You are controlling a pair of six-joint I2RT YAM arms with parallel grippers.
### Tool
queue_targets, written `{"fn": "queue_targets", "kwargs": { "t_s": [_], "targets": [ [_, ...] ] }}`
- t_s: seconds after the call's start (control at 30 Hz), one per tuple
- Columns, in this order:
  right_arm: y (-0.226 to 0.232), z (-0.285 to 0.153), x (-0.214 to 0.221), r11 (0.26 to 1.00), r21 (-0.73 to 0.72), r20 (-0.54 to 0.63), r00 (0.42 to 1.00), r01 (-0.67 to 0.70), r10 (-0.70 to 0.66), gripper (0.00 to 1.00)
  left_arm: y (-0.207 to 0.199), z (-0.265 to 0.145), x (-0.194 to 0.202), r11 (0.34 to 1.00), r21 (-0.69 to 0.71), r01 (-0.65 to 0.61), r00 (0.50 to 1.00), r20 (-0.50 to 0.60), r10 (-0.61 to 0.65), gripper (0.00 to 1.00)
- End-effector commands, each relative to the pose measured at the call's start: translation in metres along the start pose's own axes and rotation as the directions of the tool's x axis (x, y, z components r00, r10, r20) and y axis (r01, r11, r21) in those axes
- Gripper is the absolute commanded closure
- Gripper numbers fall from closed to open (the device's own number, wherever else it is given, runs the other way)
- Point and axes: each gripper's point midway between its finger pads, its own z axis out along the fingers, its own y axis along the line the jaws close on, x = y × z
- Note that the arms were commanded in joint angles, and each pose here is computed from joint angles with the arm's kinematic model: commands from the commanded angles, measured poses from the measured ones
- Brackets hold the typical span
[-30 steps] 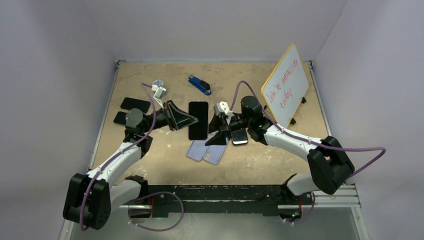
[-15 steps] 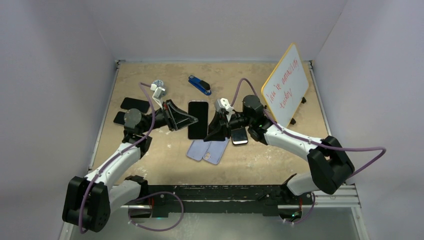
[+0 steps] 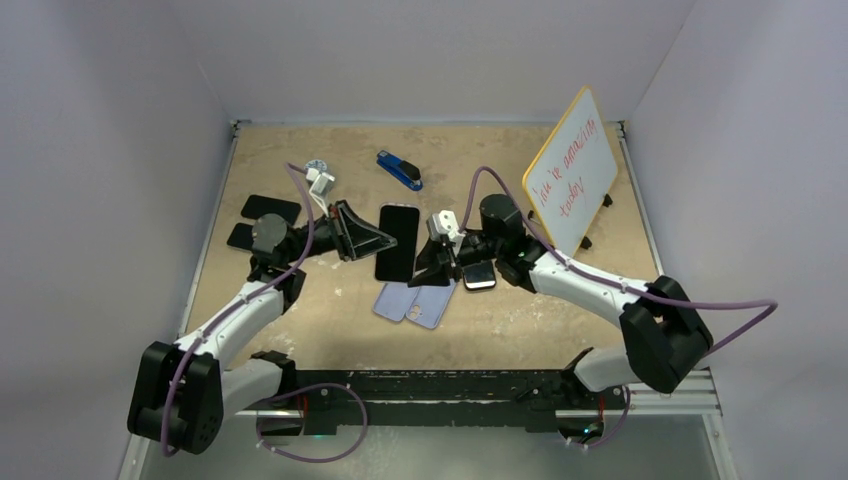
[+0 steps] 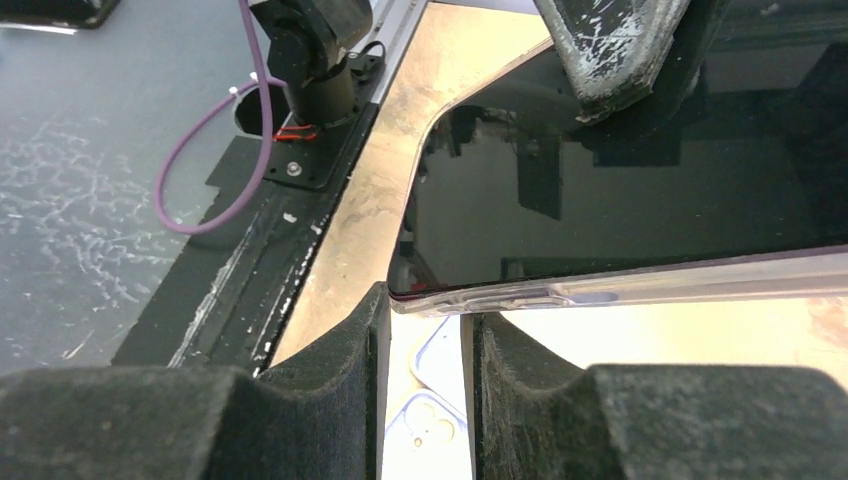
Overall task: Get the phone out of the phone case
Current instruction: Remove the phone case from the phone.
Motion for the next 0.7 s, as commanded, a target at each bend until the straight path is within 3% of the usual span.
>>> {"fn": "queue_targets", "kwargs": {
  "t_s": [0.0,0.3,0.5,0.67],
  "targets": [
    [-0.014,0.003,-0.028,0.966,0.080,0.012,0.969,0.247,-0.248,1.00,-0.008,0.004,-0.018,0.999,0.013,0.038,0.997,0.074,-0.039,1.00],
    [-0.040,-0.001,-0.038,0.928,0.207,-0.016,0.949,0.310,-0.314,1.00,-0.026,-0.001,-0.004,0.993,0.089,0.074,0.997,0.032,-0.077,1.00],
    [-0.041,0.002,-0.050,0.939,0.211,0.035,0.958,0.270,-0.283,1.00,-0.036,-0.001,0.002,0.991,0.116,0.073,0.997,0.016,-0.076,1.00],
    [-0.061,0.000,-0.056,0.917,0.305,0.043,0.958,0.259,-0.284,1.00,-0.047,0.008,0.016,0.983,0.155,0.100,0.995,-0.029,-0.097,1.00]
  ]
}}
